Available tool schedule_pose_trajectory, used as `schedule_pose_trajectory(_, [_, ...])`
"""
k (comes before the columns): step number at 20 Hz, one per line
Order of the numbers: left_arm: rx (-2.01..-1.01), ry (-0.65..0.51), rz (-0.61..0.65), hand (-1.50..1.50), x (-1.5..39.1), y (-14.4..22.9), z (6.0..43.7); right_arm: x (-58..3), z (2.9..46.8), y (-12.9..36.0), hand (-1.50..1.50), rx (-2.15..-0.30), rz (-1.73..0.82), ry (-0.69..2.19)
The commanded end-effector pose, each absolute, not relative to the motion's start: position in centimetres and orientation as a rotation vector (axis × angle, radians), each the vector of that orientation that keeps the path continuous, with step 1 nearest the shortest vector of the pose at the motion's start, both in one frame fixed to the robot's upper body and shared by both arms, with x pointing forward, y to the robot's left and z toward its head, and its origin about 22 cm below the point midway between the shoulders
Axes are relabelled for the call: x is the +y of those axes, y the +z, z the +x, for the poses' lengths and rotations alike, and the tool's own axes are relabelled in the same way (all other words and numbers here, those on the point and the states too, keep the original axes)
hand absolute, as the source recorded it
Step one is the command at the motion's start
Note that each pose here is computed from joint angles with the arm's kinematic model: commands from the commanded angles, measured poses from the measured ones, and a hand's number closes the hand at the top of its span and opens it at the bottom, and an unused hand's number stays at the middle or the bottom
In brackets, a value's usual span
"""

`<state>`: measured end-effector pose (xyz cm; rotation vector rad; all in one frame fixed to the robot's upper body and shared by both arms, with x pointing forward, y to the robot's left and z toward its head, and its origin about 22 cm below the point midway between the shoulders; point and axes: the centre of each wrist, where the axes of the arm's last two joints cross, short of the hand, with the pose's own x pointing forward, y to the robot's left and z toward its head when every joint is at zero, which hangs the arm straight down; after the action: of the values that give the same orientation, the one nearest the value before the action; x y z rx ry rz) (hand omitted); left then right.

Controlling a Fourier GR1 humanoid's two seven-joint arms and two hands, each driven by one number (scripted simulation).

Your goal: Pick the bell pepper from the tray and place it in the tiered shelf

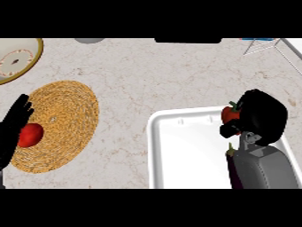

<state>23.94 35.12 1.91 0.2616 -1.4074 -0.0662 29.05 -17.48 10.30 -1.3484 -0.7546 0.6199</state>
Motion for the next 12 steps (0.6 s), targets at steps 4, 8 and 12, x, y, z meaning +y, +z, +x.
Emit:
schedule_pose_trajectory(4, [-1.356, -0.080, 0.215, 0.00, 34.0, 0.9, 23.8, -17.7, 36.4, 18.0, 1.50, -0.735, -1.377, 0.247])
schedule_pose_trajectory(8, [-1.352, -0.054, 0.254, 0.00, 35.7, 1.0, 23.4, -17.9, 36.2, 22.4, 1.50, -0.861, -1.325, 0.079])
schedule_pose_trajectory(12, [-1.334, -0.040, 0.256, 0.00, 33.0, 0.4, 23.9, -16.5, 35.6, 26.5, 1.50, -0.947, -1.323, -0.034])
